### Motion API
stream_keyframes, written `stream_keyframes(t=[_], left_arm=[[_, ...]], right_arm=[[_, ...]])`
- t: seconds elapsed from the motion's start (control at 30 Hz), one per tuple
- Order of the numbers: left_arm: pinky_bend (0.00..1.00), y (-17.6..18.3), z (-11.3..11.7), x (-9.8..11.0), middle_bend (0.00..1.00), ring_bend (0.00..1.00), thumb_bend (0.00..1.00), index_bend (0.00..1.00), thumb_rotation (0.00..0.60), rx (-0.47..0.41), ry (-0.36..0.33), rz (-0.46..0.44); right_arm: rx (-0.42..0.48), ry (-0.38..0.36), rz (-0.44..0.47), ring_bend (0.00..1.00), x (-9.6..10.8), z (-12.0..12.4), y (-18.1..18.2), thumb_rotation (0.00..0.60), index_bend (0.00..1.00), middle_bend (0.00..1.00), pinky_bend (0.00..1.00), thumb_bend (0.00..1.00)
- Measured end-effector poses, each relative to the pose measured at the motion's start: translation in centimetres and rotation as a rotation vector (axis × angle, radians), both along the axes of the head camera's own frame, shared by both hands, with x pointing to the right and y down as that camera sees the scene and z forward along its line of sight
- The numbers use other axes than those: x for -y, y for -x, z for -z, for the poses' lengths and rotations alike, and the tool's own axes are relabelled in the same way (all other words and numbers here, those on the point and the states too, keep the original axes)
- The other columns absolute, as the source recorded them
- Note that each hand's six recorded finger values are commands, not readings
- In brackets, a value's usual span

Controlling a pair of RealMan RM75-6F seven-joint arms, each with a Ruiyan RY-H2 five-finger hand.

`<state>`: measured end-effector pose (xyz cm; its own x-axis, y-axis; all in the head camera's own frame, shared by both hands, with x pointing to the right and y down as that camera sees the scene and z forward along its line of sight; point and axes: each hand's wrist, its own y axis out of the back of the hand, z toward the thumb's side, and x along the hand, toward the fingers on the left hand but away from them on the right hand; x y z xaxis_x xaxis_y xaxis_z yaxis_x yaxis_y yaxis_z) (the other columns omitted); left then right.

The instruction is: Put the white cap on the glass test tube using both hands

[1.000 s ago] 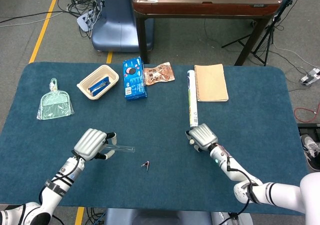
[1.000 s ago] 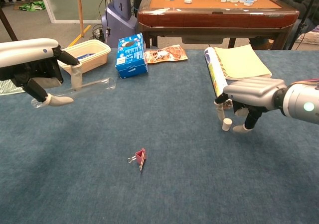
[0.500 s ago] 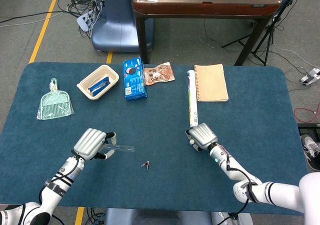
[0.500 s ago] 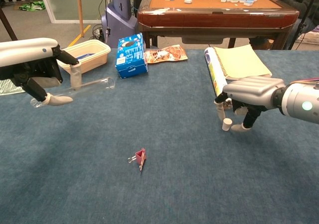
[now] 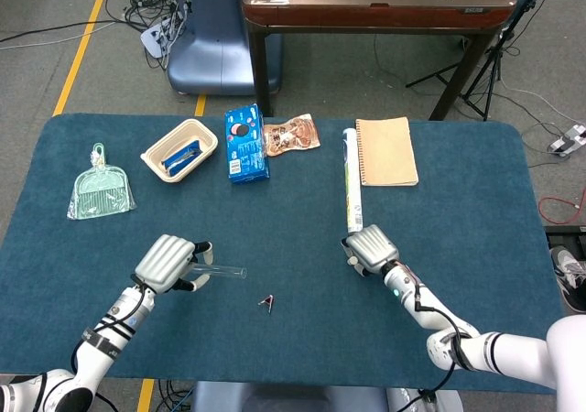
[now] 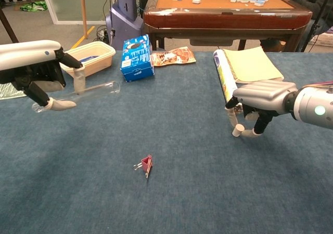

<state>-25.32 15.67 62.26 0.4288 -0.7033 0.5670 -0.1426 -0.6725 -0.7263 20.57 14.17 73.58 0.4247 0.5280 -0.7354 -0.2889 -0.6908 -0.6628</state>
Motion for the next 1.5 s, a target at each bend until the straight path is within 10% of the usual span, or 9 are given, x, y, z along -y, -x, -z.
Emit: stream_keyframes(t=[0.33,0.87,1.5], left_arm=[[1.00,0.0,0.0,1.0,1.00,0.99,0.26,0.64,0.600,-0.023,0.014,0.024],[1.00,-4.2,0.3,4.1,1.00,0.99,0.26,0.64,0.600,-0.191,0.089,0.086],[1.00,-7.6,-0.6,3.8,1.00,0.99,0.26,0.64,0.600,-0.294,0.211,0.132]], right_arm=[[0.095,-0.005,-0.056,1.00,1.0,2.8,0.6,0.600,0.57,1.00,1.00,0.37],[0.518,-0.100,-0.162,1.00,5.5,17.4,3.2,0.600,0.63,1.00,1.00,0.39],[0.621,-0.074,-0.148,1.00,5.0,18.7,6.1,0.600,0.65,1.00,1.00,0.39]])
